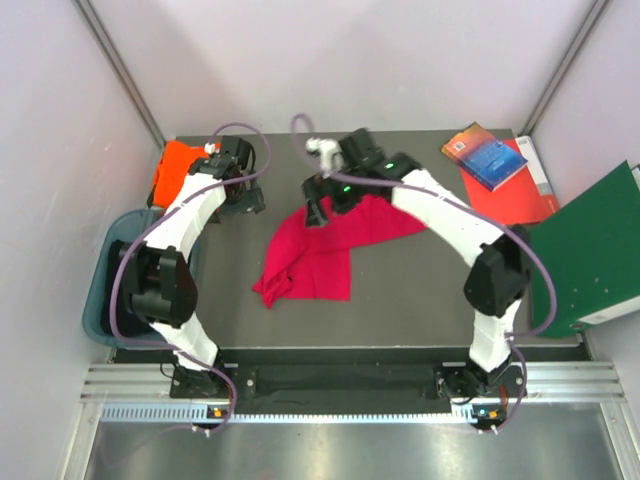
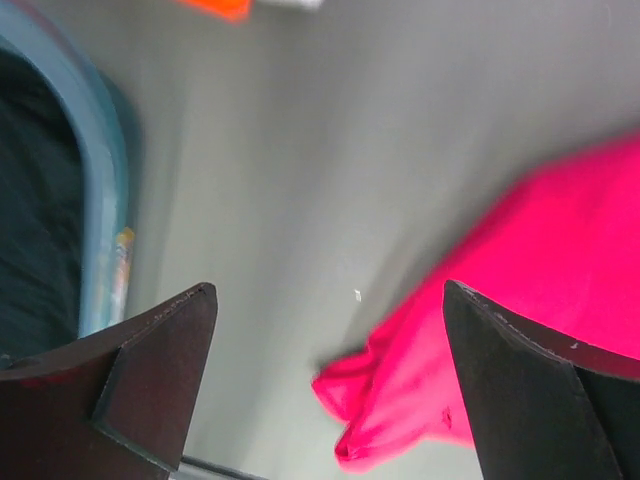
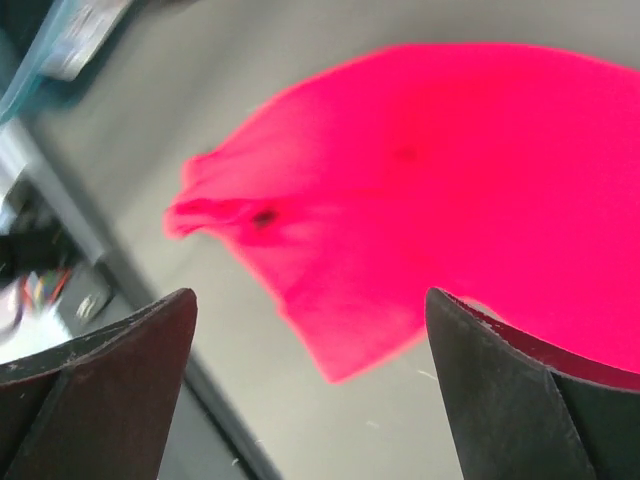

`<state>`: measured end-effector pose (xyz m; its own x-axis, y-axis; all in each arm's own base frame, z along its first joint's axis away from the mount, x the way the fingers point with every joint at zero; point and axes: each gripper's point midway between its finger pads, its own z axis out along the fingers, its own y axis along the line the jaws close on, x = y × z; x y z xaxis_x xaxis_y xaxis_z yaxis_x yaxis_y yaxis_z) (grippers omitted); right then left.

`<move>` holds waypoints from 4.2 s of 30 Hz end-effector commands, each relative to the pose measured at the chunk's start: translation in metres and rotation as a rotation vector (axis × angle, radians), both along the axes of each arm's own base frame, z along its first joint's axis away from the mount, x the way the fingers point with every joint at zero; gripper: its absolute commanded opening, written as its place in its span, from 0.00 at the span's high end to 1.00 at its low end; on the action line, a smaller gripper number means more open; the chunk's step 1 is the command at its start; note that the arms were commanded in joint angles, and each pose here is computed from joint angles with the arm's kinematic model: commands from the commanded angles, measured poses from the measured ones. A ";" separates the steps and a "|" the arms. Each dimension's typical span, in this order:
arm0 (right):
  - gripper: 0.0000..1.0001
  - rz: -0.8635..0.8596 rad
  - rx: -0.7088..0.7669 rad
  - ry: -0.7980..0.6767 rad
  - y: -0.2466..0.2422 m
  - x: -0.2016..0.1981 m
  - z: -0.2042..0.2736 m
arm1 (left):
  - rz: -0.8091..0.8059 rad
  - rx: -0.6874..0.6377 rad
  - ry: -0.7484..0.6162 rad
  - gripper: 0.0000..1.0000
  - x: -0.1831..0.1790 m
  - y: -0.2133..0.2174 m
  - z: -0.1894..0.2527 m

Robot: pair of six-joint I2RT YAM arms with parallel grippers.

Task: Fold and stack the t-shirts
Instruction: Flatten out the tshirt

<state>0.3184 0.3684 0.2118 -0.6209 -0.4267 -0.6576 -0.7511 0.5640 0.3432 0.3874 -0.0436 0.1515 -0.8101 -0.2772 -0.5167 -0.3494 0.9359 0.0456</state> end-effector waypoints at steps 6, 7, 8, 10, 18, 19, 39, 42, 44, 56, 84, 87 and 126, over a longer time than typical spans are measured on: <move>0.05 -0.485 -0.093 -0.066 -0.139 0.080 -0.009 | -0.534 -0.457 -0.078 0.01 -0.043 -0.115 0.015; 0.05 -0.512 -0.108 -0.046 -0.148 0.081 -0.024 | -0.575 -0.458 -0.058 0.01 -0.049 -0.122 0.009; 0.05 -0.549 -0.115 -0.033 -0.160 0.088 -0.033 | -0.633 -0.464 -0.039 0.01 -0.058 -0.137 0.005; 0.05 -0.589 -0.128 -0.009 -0.172 0.093 -0.048 | -0.720 -0.452 -0.021 0.01 -0.066 -0.151 -0.001; 0.05 -0.688 -0.213 0.061 -0.203 0.119 -0.111 | -0.991 -0.379 0.197 0.01 -0.097 -0.199 -0.043; 0.05 -0.690 -0.213 0.061 -0.203 0.121 -0.113 | -1.012 -0.375 0.220 0.01 -0.100 -0.203 -0.048; 0.07 -0.716 -0.204 0.115 -0.188 0.158 -0.164 | -1.216 -0.120 0.551 0.12 -0.149 -0.246 -0.154; 0.07 -0.714 -0.199 0.117 -0.188 0.159 -0.165 | -1.187 -0.023 0.570 0.22 -0.145 -0.235 -0.169; 0.07 -0.710 -0.203 0.118 -0.188 0.159 -0.165 | -1.165 0.034 0.579 0.31 -0.142 -0.225 -0.178; 0.91 -0.640 -0.236 0.153 -0.188 0.141 -0.166 | -0.925 0.208 0.638 1.00 -0.151 -0.178 -0.196; 1.00 -0.700 -0.016 -0.439 -0.258 0.004 0.117 | -0.128 0.182 -0.401 1.00 -0.101 -0.074 0.153; 1.00 -0.694 0.087 -0.493 -0.259 -0.031 0.146 | -0.130 0.091 -0.493 1.00 -0.117 -0.063 0.182; 0.14 -0.630 -0.115 0.015 -0.210 0.081 -0.057 | -0.314 -0.139 0.061 1.00 -0.207 -0.102 -0.016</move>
<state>0.4092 0.1557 0.1183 -0.8343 -0.0878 -0.5442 -0.2396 0.9468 0.2147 0.2100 -0.1418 0.1570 -0.8363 0.0377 -0.5470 0.0389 0.9992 0.0094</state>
